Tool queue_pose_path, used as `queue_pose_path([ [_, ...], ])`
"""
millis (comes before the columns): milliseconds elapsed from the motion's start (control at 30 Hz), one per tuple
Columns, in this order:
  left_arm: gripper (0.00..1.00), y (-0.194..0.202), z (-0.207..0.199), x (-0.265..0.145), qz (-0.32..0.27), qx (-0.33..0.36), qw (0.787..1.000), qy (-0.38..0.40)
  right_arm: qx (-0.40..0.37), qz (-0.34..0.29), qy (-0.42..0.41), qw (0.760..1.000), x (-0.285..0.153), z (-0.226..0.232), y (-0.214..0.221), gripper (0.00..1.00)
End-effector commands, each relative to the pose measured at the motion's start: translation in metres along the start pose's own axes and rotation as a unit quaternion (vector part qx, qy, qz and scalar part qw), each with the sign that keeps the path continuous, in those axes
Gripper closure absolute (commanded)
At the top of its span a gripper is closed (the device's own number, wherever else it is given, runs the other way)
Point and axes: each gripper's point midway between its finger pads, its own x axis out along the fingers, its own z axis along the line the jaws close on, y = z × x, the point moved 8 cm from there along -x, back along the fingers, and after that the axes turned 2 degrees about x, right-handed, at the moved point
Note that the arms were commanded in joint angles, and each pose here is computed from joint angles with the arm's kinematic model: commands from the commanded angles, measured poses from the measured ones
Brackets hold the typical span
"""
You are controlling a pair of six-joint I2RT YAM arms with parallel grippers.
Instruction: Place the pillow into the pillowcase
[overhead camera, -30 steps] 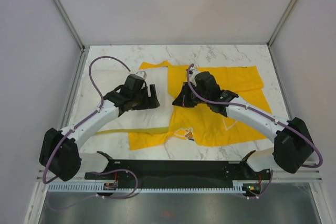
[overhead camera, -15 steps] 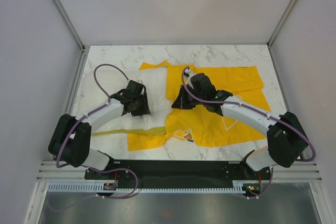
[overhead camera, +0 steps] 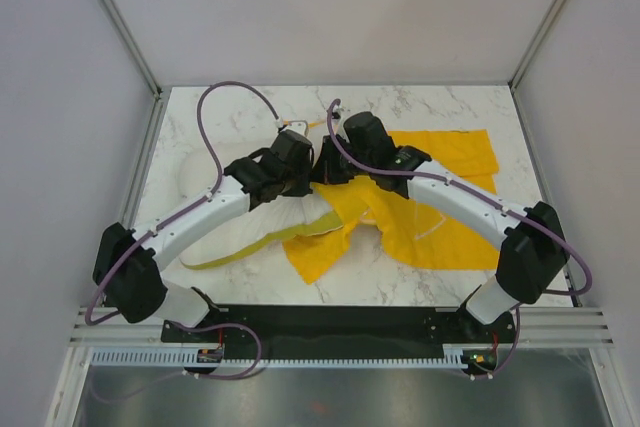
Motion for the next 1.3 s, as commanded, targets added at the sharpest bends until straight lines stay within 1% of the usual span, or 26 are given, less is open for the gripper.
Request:
queue_pose_path([
  [0,0.98,-0.035,-0.022,-0.029,-0.070,-0.015,0.997,0.024,-0.027,-0.027,-0.034,0.999,-0.009,0.030,-0.024,1.00],
  [33,0.98,-0.034,-0.023,-0.027,-0.069,-0.018,0.997,0.023,-0.026,-0.024,-0.034,0.999,-0.008,0.030,-0.022,1.00],
  [100,0.98,-0.018,-0.021,-0.012,-0.049,-0.022,0.999,0.008,-0.022,-0.018,-0.014,1.000,-0.004,0.019,-0.012,1.00],
  [133,0.98,-0.014,-0.021,-0.006,-0.051,-0.026,0.998,0.012,-0.018,-0.016,-0.003,1.000,-0.003,0.014,-0.008,1.00],
  [167,0.98,0.004,-0.014,0.006,-0.031,-0.025,0.999,0.001,-0.015,-0.008,0.008,1.000,-0.004,0.005,0.002,1.00],
  [233,0.98,0.018,-0.010,0.018,-0.015,-0.032,0.999,0.007,-0.013,-0.001,0.019,1.000,-0.006,-0.004,0.013,1.00],
  [267,0.98,0.027,-0.003,0.027,-0.007,-0.039,0.999,0.003,-0.013,-0.002,0.020,1.000,-0.013,-0.006,0.018,1.00],
  [300,0.98,0.033,0.000,0.036,0.008,-0.046,0.999,0.004,-0.009,0.013,0.032,0.999,-0.014,-0.017,0.033,1.00],
  [333,0.98,0.034,0.004,0.040,0.013,-0.051,0.999,0.006,-0.011,0.002,0.029,1.000,-0.026,-0.016,0.034,1.00],
  [367,0.98,0.034,0.008,0.047,0.013,-0.060,0.998,0.007,-0.012,0.012,0.046,0.999,-0.029,-0.026,0.045,1.00],
  [400,0.98,0.034,0.008,0.051,0.017,-0.062,0.998,0.010,-0.016,0.008,0.057,0.998,-0.035,-0.029,0.047,1.00],
  [433,0.98,0.032,0.006,0.053,0.014,-0.063,0.998,0.011,-0.022,-0.007,0.069,0.997,-0.045,-0.030,0.045,0.93],
  [500,0.98,0.020,0.000,0.056,0.004,-0.064,0.998,0.018,-0.035,-0.002,0.090,0.995,-0.055,-0.036,0.050,0.85],
  [533,0.98,0.009,-0.006,0.055,-0.008,-0.065,0.998,0.025,-0.039,-0.006,0.099,0.994,-0.063,-0.036,0.051,0.69],
  [567,0.98,0.005,-0.008,0.056,-0.011,-0.064,0.998,0.027,-0.049,-0.005,0.103,0.993,-0.067,-0.039,0.054,0.60],
  [633,0.98,-0.004,-0.014,0.058,-0.018,-0.065,0.997,0.031,-0.066,-0.012,0.104,0.992,-0.077,-0.037,0.058,0.48],
  [667,0.98,-0.006,-0.015,0.058,-0.020,-0.065,0.997,0.032,-0.075,-0.010,0.127,0.989,-0.080,-0.043,0.064,0.46],
  [733,0.98,-0.009,-0.017,0.059,-0.021,-0.066,0.997,0.033,-0.098,-0.007,0.139,0.985,-0.083,-0.044,0.075,0.44],
  [833,0.98,-0.010,-0.018,0.062,-0.017,-0.065,0.997,0.029,-0.118,0.015,0.178,0.977,-0.076,-0.051,0.097,0.44],
  [900,0.98,-0.011,-0.019,0.063,-0.014,-0.063,0.998,0.029,-0.136,0.005,0.221,0.966,-0.070,-0.056,0.105,0.44],
  [967,0.98,-0.013,-0.020,0.062,-0.015,-0.062,0.997,0.030,-0.133,-0.004,0.256,0.958,-0.066,-0.066,0.109,0.43],
  [1000,0.98,-0.012,-0.019,0.062,-0.015,-0.062,0.998,0.029,-0.136,-0.018,0.280,0.950,-0.064,-0.072,0.108,0.42],
  [1033,0.98,-0.012,-0.019,0.061,-0.015,-0.062,0.998,0.029,-0.138,-0.020,0.293,0.946,-0.056,-0.079,0.110,0.39],
  [1100,0.98,-0.011,-0.018,0.061,-0.014,-0.061,0.998,0.029,-0.141,-0.029,0.313,0.939,-0.048,-0.085,0.110,0.38],
  [1133,0.98,-0.010,-0.018,0.061,-0.012,-0.061,0.998,0.028,-0.143,-0.023,0.317,0.937,-0.037,-0.088,0.113,0.38],
  [1267,0.98,-0.010,-0.017,0.059,-0.011,-0.060,0.998,0.028,-0.139,-0.018,0.309,0.941,-0.010,-0.093,0.117,0.37],
])
